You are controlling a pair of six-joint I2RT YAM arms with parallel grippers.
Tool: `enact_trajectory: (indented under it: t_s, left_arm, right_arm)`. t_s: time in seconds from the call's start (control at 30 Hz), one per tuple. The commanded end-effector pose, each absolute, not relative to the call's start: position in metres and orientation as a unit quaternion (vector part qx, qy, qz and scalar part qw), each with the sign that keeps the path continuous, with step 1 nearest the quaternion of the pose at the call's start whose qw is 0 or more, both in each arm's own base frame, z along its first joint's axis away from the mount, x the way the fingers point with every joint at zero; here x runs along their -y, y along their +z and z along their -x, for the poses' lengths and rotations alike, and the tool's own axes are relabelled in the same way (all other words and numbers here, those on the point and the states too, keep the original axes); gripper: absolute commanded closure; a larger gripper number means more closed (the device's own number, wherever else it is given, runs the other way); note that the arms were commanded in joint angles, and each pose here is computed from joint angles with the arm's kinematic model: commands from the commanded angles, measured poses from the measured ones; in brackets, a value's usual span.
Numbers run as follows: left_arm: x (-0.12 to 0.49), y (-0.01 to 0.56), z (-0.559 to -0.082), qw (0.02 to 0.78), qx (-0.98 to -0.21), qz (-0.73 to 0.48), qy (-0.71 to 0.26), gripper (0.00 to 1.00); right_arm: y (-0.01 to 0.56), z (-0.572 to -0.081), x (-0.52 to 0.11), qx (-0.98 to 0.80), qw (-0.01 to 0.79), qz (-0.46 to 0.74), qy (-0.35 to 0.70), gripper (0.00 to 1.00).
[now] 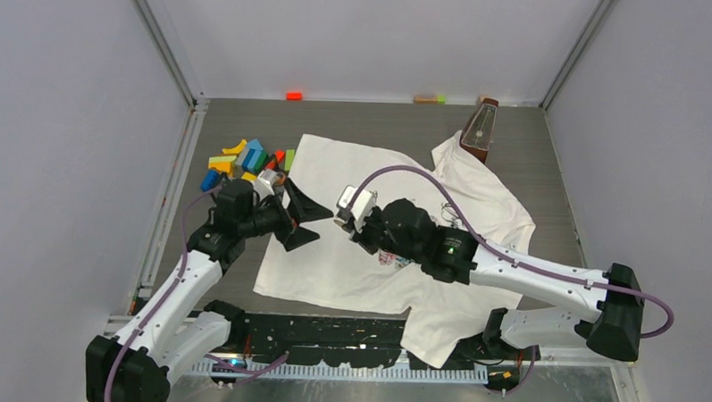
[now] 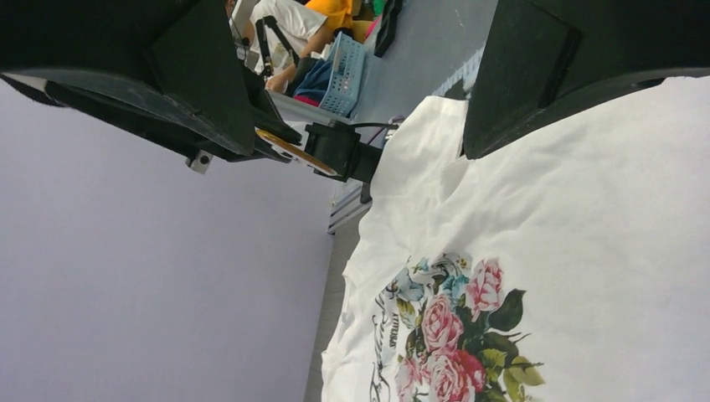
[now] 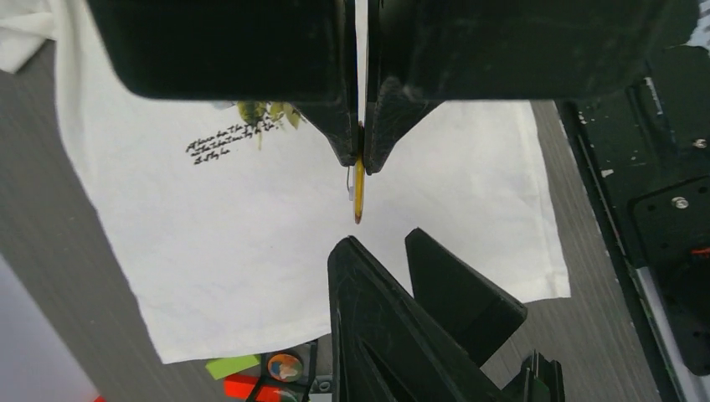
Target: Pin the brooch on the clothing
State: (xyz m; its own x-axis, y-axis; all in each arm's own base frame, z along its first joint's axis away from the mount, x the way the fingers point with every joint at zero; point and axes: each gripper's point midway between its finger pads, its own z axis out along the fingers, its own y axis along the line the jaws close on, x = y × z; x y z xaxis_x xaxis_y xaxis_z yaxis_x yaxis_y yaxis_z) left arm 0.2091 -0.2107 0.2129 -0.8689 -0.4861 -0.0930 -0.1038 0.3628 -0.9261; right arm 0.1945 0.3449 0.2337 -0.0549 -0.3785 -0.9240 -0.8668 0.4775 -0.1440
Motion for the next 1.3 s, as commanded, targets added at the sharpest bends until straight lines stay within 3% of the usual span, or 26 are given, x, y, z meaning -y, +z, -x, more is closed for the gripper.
enact_trajectory:
  t_s: [0.0, 0.17, 0.6, 0.83, 1.17, 1.27]
  left_arm:
    - [0.211, 0.201, -0.204, 0.149, -0.808, 0.205, -0.531, 0.01]
    - [0.212, 0.2, -0.206, 0.148, -0.807, 0.206, -0.534, 0.07]
    - [0.213, 0.192, -0.205, 0.138, -0.806, 0.207, -0.537, 0.53]
    - [0.215, 0.192, -0.206, 0.136, -0.802, 0.209, -0.543, 0.61]
    - [0.214, 0.188, -0.209, 0.138, -0.8, 0.218, -0.542, 0.94]
    - [0.21, 0.187, -0.212, 0.156, -0.799, 0.228, -0.535, 1.0]
  right_arm:
    - [0.261, -0.204, -0.349, -0.626, 0.59, 0.487, 0.154, 0.99]
    - [0.26, -0.195, -0.361, -0.595, 0.596, 0.527, 0.114, 0.99]
    - [0.259, -0.198, -0.381, -0.558, 0.625, 0.544, 0.045, 0.99]
    - [0.246, -0.2, -0.388, -0.549, 0.618, 0.563, 0.01, 0.99]
    - [0.236, -0.2, -0.397, -0.544, 0.612, 0.574, -0.013, 0.99]
    - [0.238, -0.2, -0.392, -0.552, 0.616, 0.561, -0.018, 0.9]
